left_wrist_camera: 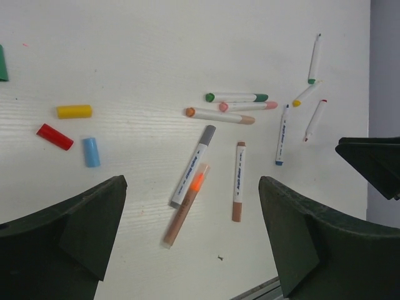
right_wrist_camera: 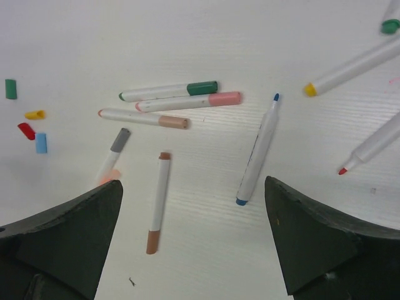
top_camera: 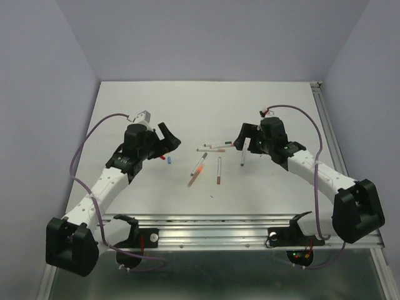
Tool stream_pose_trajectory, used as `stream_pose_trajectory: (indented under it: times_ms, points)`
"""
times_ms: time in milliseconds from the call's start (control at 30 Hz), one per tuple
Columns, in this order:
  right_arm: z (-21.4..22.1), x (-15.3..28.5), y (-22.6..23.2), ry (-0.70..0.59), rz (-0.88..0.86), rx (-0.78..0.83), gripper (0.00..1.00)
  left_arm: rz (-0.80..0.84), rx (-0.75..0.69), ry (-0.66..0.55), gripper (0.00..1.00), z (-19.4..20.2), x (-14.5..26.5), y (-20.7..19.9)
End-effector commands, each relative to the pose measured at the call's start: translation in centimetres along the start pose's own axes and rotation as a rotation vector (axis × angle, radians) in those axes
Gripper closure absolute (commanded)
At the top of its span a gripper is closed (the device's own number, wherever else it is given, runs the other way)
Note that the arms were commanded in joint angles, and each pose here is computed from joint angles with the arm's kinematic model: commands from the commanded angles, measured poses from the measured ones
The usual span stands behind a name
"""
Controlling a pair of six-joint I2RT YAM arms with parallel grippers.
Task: Open the pen caps
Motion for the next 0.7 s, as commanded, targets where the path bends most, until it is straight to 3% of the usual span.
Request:
stream_pose_trajectory:
  times_ms: [0, 267, 667]
  points:
    - [1.0, 0.5, 4.1, 0.024, -0.157, 0.073, 0.00, 0.044, -0.001, -0.026, 0.01, -0.1, 0.9, -0.7]
    - [4.6, -3.5, 5.6, 0.055, 0.114, 0.173, 0.00, 0.039, 0.009, -0.016, 0.01, 0.6, 0.7, -0.3]
    - [9.6, -7.9, 5.7, 0.127, 0.312, 0.253, 0.00, 0.065, 0.009, 0.003, 0.01, 1.6, 0.2, -0.1]
Point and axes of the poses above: each gripper's point midway between its finger pads, its own x axis back along the fingers, its own y axis along the line the jaws close on, z = x × y, the point moved 4 cm from there along x, back along the fingers, and after that the axes turned 9 degrees about -x, right-handed, at the moved point
